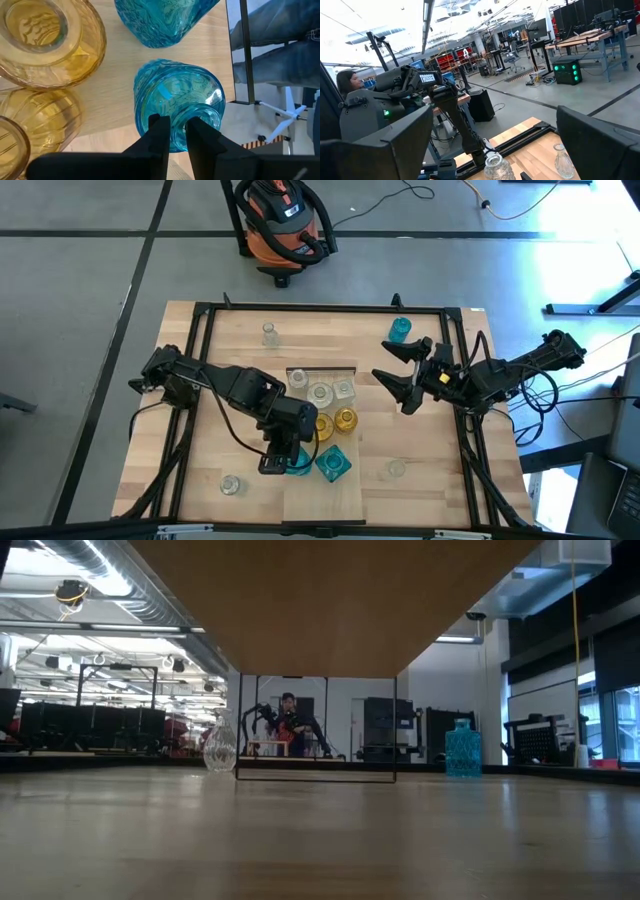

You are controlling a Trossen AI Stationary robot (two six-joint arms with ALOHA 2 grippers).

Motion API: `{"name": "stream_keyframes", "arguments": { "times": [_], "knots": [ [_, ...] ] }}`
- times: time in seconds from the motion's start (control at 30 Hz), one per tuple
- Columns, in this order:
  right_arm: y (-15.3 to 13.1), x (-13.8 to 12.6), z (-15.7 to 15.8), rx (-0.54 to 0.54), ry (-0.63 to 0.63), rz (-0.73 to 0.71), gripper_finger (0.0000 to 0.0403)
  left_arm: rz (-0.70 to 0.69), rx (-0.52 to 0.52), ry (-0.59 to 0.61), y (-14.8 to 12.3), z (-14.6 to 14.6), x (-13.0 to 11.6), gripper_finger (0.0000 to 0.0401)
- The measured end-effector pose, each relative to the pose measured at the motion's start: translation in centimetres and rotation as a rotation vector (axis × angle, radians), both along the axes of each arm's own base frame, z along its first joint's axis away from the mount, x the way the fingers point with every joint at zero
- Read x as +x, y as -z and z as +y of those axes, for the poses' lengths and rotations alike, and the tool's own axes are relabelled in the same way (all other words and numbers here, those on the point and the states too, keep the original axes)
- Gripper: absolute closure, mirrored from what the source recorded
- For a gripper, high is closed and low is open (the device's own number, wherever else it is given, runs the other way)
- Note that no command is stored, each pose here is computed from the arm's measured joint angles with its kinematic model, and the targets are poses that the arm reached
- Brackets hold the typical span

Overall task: Sort vases onto shelf
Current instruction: Put the blue vase on the shelf aligned with the other blue vase, then adjust the blue vase on the shelf

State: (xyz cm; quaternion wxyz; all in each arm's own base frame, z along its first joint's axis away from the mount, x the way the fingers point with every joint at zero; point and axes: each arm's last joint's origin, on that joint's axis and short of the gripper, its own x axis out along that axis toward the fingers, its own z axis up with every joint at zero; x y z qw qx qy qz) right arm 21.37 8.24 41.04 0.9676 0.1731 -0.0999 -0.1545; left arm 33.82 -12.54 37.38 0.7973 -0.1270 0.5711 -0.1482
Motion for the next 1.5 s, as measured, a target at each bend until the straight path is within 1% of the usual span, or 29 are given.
{"name": "stream_keyframes", "arguments": {
  "times": [0.1,0.37,0.5,0.67,0.73,0.8,0.87,0.93,0.97,1.03,1.07,1.13,1.2,1.27,1.3,1.33,1.37,1.43,1.5],
  "knots": [
    [0.0,0.0,0.0,0.0,0.0,0.0,0.0024,-0.001,0.001,0.002,0.0,0.0,0.0,0.0349],
    [0.0,0.0,0.0,0.0,0.0,0.0,0.0024,-0.004,0.014,-0.01,0.0,-0.1,0.0,0.0314],
    [0.0,0.0,0.0,0.0,0.0,0.0,0.0024,0.002,0.013,-0.035,0.0,0.0,0.0,0.0308],
    [0.0,0.0,0.0,0.0,0.0,0.0,0.0024,0.022,-0.044,-0.09,-0.7,0.4,-0.5,0.0307],
    [0.0,0.0,0.0,-0.002,-0.005,0.002,0.0024,0.031,-0.075,-0.105,-1.2,0.2,-1.0,0.0307],
    [0.0,-0.1,0.1,-0.017,-0.049,0.012,0.0024,0.051,-0.091,-0.108,-1.6,-0.3,-1.8,0.0307],
    [0.2,-0.6,0.2,-0.035,-0.113,0.048,0.0024,0.085,-0.069,-0.115,-2.0,-1.0,-3.2,0.0307],
    [0.7,-1.8,0.1,-0.027,-0.135,0.125,0.0024,0.101,-0.001,-0.14,-2.4,-1.8,-4.8,0.0307],
    [1.1,-2.4,0.0,-0.021,-0.115,0.18,0.0024,0.103,0.037,-0.164,-2.6,-2.1,-5.6,0.0307],
    [2.0,-3.8,-0.3,0.006,-0.028,0.274,0.0025,0.096,0.113,-0.221,-3.1,-2.6,-7.2,0.0307],
    [2.5,-4.5,-0.7,0.017,0.044,0.307,0.0028,0.083,0.136,-0.25,-3.4,-2.7,-7.8,0.0307],
    [2.9,-5.6,-1.4,0.032,0.159,0.327,0.0037,0.045,0.162,-0.32,-4.0,-2.6,-8.6,0.0307],
    [2.9,-5.9,-2.2,0.011,0.222,0.342,0.0051,0.005,0.173,-0.399,-4.5,-2.2,-9.1,0.0307],
    [3.3,-5.2,-3.1,-0.019,0.247,0.398,0.0071,-0.03,0.187,-0.473,-4.9,-1.9,-9.4,0.0307],
    [3.5,-4.6,-3.6,-0.01,0.223,0.425,0.0081,-0.046,0.193,-0.501,-5.0,-1.8,-9.5,0.0307],
    [3.8,-4.1,-4.1,0.014,0.165,0.452,0.0092,-0.059,0.197,-0.519,-5.1,-1.7,-9.6,0.0307],
    [4.0,-3.5,-4.3,0.043,0.072,0.482,0.0101,-0.064,0.194,-0.535,-5.2,-1.7,-9.6,0.0307],
    [4.7,-2.7,-4.3,0.099,-0.167,0.555,0.0118,-0.07,0.191,-0.557,-5.2,-2.0,-9.8,0.0307],
    [5.0,-2.5,-3.9,0.15,-0.385,0.603,0.0132,-0.083,0.192,-0.567,-5.2,-2.8,-10.3,0.0307]
  ]
}}
